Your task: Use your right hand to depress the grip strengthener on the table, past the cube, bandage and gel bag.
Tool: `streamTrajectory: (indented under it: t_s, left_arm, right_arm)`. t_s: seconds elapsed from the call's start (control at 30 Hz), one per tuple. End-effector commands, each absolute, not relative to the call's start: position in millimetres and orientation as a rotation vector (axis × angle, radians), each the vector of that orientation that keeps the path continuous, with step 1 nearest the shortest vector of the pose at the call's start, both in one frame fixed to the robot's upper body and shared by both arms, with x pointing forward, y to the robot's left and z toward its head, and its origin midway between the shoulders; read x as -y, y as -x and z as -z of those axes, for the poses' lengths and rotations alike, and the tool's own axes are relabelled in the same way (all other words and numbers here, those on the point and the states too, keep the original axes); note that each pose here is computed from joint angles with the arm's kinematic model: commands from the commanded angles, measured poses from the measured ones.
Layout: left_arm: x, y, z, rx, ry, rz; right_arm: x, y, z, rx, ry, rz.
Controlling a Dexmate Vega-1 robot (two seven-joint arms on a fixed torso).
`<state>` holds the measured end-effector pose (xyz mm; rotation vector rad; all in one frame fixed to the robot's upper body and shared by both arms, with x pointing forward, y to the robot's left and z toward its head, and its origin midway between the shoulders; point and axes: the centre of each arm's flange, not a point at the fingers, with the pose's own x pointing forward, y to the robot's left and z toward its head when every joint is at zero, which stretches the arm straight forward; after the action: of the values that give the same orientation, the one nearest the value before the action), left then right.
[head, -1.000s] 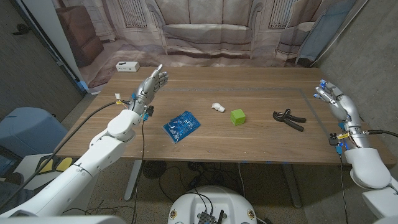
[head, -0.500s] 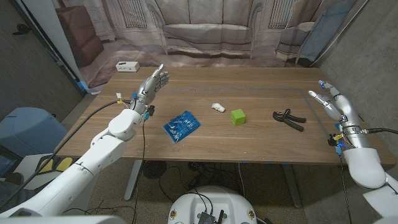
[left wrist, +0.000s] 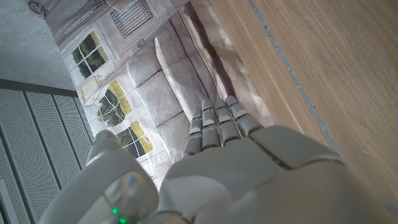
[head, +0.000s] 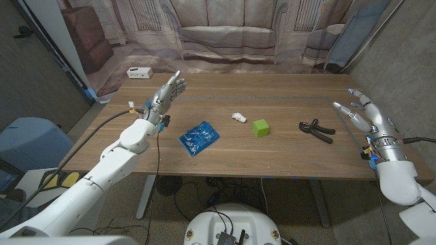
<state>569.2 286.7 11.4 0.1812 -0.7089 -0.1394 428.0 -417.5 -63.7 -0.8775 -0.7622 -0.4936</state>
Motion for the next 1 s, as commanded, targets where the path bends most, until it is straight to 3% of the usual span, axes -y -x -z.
streamTrajectory:
  t_s: [0.03,1.0]
  left_arm:
    - [-286.2,-566.7,-9.3,0.706,-0.182,0.133]
    - [-291.8,-558.7,9.1,0.686,-0.166,0.116]
  right_arm:
    - [415.0,-423.6,57.4,0.713,1.02,0.533]
    - [404.2,-444.3,41.5,0.481,1.257,0.429]
